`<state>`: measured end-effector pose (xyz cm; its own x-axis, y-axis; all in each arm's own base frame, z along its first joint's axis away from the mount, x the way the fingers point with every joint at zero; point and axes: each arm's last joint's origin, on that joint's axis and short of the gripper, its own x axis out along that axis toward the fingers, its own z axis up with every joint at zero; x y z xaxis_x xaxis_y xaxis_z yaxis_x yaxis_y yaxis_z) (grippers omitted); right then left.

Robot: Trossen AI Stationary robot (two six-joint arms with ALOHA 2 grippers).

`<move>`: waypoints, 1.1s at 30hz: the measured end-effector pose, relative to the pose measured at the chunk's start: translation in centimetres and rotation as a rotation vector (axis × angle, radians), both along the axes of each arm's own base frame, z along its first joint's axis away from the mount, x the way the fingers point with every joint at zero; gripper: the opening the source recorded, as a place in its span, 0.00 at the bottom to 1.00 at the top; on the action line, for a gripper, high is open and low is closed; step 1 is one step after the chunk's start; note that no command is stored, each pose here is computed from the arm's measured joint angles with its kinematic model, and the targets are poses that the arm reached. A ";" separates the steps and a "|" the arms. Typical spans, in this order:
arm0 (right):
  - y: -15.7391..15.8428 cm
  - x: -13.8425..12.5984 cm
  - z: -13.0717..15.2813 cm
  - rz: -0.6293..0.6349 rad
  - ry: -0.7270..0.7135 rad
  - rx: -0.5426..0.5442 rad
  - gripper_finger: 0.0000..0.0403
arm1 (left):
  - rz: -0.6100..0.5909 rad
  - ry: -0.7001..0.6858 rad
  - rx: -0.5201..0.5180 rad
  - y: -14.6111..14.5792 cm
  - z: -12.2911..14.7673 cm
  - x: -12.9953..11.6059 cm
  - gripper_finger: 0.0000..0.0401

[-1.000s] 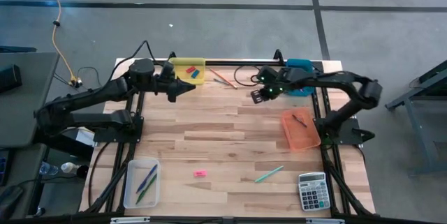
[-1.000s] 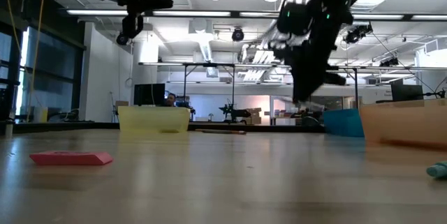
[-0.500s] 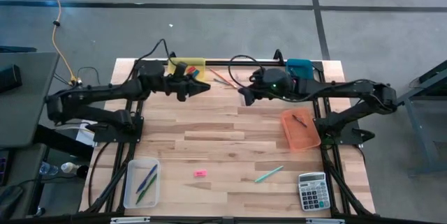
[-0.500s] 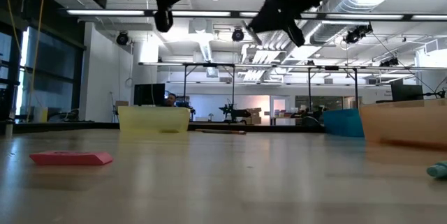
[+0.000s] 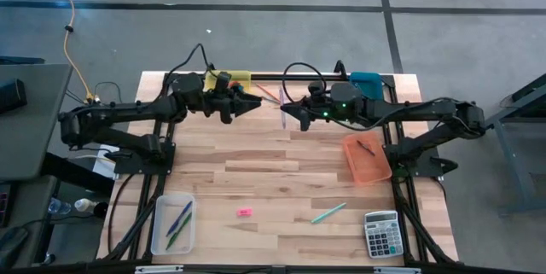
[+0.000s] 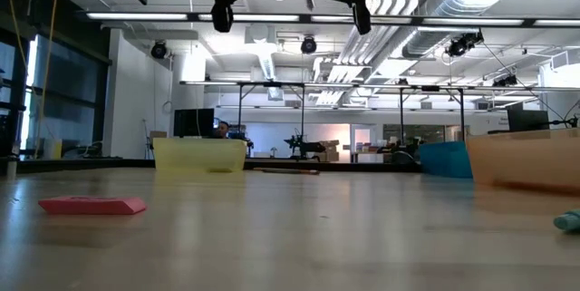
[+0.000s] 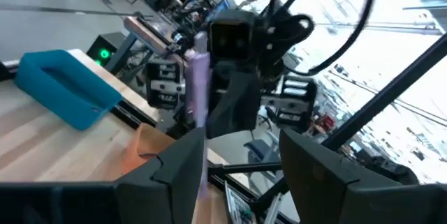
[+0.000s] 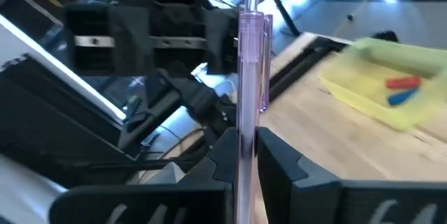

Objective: Sort crayons/erasers/pens/pencils in bins
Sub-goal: Put the violet pen into the white bin

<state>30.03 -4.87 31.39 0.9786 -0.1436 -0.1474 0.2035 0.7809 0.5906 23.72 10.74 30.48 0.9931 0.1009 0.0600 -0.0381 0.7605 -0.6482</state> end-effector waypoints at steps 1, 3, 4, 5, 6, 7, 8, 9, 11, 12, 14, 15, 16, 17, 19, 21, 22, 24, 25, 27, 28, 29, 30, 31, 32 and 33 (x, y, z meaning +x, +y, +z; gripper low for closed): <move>0.1 0.0 0.1 0.010 -0.009 -0.008 0.05 | -0.004 0.004 -0.002 -0.1 -0.1 0.3 0.44; 0.4 0.1 0.3 0.031 -0.025 -0.018 0.05 | -0.007 0.012 0.003 -0.2 -0.1 0.9 0.44; 0.5 0.1 0.3 0.037 -0.031 -0.025 0.05 | -0.005 0.012 0.014 -0.3 0.0 1.2 0.44; 0.7 0.2 0.4 0.045 -0.037 -0.034 0.05 | -0.002 0.012 0.026 -0.4 0.1 1.6 0.44; 0.9 0.2 0.4 0.051 -0.040 -0.040 0.05 | -0.001 0.016 0.036 -0.4 0.1 2.0 0.44; 1.1 0.2 0.4 0.056 -0.041 -0.040 0.05 | -0.003 0.020 0.048 -0.4 0.1 2.3 0.44; 1.1 0.2 0.4 0.059 -0.041 -0.040 0.05 | -0.007 0.023 0.057 -0.4 0.2 2.7 0.44; 1.3 0.2 0.4 0.065 -0.041 -0.040 0.05 | -0.010 0.021 0.067 -0.4 0.4 3.1 0.44; 1.6 0.3 0.4 0.077 -0.040 -0.050 0.05 | -0.014 0.009 0.094 -0.4 0.8 3.9 0.44; 1.8 0.3 0.5 0.084 -0.041 -0.059 0.05 | -0.016 0.012 0.100 -0.3 0.8 4.2 0.44; 2.1 0.3 0.6 0.093 -0.051 -0.067 0.05 | -0.019 0.018 0.097 -0.1 0.7 4.8 0.44; 2.1 0.3 0.6 0.095 -0.055 -0.067 0.05 | -0.020 0.008 0.101 0.0 0.7 5.1 0.44; 2.2 0.3 0.6 0.097 -0.056 -0.068 0.05 | -0.024 -0.008 0.108 0.0 0.9 5.4 0.44; 2.3 0.3 0.6 0.098 -0.054 -0.068 0.05 | -0.030 -0.021 0.114 0.1 0.9 5.6 0.44; 2.3 0.4 0.6 0.098 -0.055 -0.068 0.05 | -0.036 -0.040 0.122 0.2 1.0 5.9 0.42; 2.3 0.4 0.6 0.097 -0.055 -0.068 0.05 | -0.036 -0.055 0.129 0.2 1.1 6.1 0.38; 2.3 0.3 0.6 0.095 -0.055 -0.068 0.05 | -0.035 -0.065 0.133 0.3 1.1 6.1 0.35; 2.3 0.4 0.6 0.096 -0.057 -0.069 0.05 | -0.033 -0.073 0.147 0.3 1.2 6.1 0.29; 2.3 0.4 0.6 0.095 -0.057 -0.068 0.05 | -0.033 -0.071 0.155 0.3 1.2 6.1 0.26; 2.3 0.4 0.6 0.096 -0.055 -0.075 0.06 | -0.031 -0.070 0.168 0.3 1.2 6.1 0.18; 2.3 0.4 0.6 0.097 -0.055 -0.080 0.07 | -0.031 -0.071 0.170 0.3 1.2 6.1 0.15; 2.3 0.4 0.6 0.099 -0.054 -0.090 0.08 | -0.031 -0.071 0.170 0.3 1.2 6.1 0.11; 2.3 0.4 0.6 0.102 -0.053 -0.100 0.09 | -0.032 -0.071 0.170 0.3 1.2 6.1 0.08; 2.3 0.4 0.6 0.101 -0.052 -0.109 0.11 | -0.032 -0.072 0.172 0.3 1.3 6.1 0.07; 2.3 0.4 0.6 0.101 -0.051 -0.118 0.14 | -0.031 -0.073 0.177 0.3 1.3 6.1 0.07; 2.3 0.4 0.6 0.100 -0.050 -0.124 0.16 | -0.030 -0.075 0.181 0.2 1.3 6.1 0.07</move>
<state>30.39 -2.62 31.99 0.9946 -0.0594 -0.0851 0.0940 0.8633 0.4959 29.80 10.99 31.78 0.9876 0.0517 0.1484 0.0300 0.8649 -0.5010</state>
